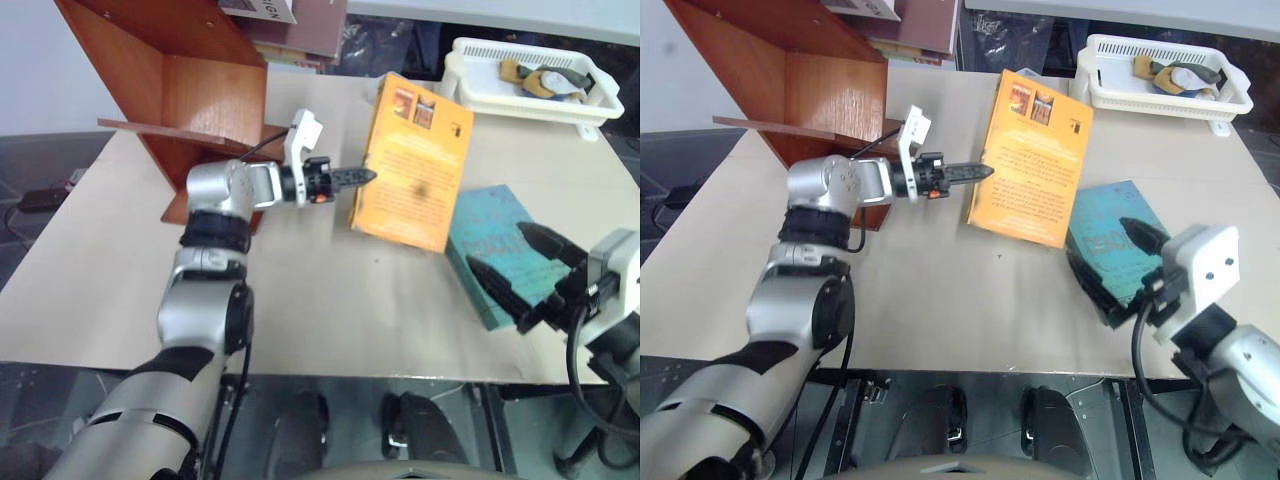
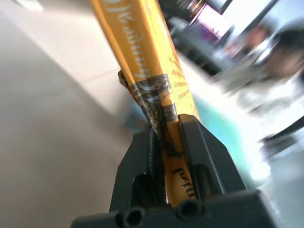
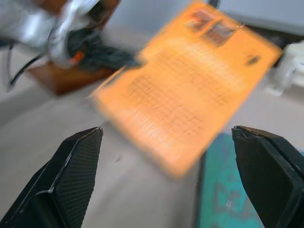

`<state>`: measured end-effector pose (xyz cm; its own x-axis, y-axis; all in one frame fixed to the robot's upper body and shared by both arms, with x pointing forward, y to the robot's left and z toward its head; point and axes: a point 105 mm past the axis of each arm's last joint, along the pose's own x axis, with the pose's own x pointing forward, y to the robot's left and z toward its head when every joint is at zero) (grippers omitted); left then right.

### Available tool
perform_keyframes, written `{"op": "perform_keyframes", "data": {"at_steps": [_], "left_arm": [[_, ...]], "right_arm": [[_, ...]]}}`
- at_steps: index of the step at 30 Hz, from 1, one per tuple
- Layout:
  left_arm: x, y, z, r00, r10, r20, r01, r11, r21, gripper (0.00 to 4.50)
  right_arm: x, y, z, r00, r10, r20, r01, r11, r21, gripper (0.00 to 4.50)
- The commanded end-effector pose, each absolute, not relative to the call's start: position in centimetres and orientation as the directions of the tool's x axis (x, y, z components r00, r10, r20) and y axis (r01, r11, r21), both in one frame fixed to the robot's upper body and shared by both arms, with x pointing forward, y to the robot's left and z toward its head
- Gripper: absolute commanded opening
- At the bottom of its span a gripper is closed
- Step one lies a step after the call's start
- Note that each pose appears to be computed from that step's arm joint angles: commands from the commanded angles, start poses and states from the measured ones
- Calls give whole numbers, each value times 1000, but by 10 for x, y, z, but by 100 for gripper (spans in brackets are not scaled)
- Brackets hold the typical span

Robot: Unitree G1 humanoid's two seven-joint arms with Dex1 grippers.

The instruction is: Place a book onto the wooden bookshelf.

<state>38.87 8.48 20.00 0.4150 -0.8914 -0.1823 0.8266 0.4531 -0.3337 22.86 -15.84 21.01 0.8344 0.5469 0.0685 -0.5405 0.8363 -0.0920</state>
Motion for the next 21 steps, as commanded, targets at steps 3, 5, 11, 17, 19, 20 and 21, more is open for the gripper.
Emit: {"op": "perform_keyframes", "data": {"at_steps": [3, 5, 11, 17, 19, 20, 21], "left_arm": [[370, 89, 235, 451, -880, -150, 889, 428, 163, 30], [367, 94, 245, 471, -874, -122, 868, 435, 239, 30], [354, 118, 283, 539, -840, -65, 691, 396, 604, 30], [326, 127, 317, 513, -856, -58, 458, 215, 862, 30], [315, 127, 323, 489, -869, -76, 404, 148, 903, 30], [311, 128, 325, 482, -872, -89, 381, 116, 917, 30], [307, 129, 328, 477, -873, -100, 347, 83, 934, 30]], "right_arm": [[246, -157, 204, 795, 605, 46, -602, 796, -70, 450], [249, -157, 200, 779, 626, 29, -623, 779, -69, 450], [254, -156, 193, 722, 692, -6, -689, 719, -91, 450], [262, -152, 195, 687, 727, 15, -722, 684, -98, 450], [265, -148, 197, 671, 741, 25, -735, 670, -101, 450], [266, -147, 198, 664, 747, 29, -741, 663, -104, 450], [268, -145, 199, 657, 753, 34, -747, 656, -107, 450]]}}
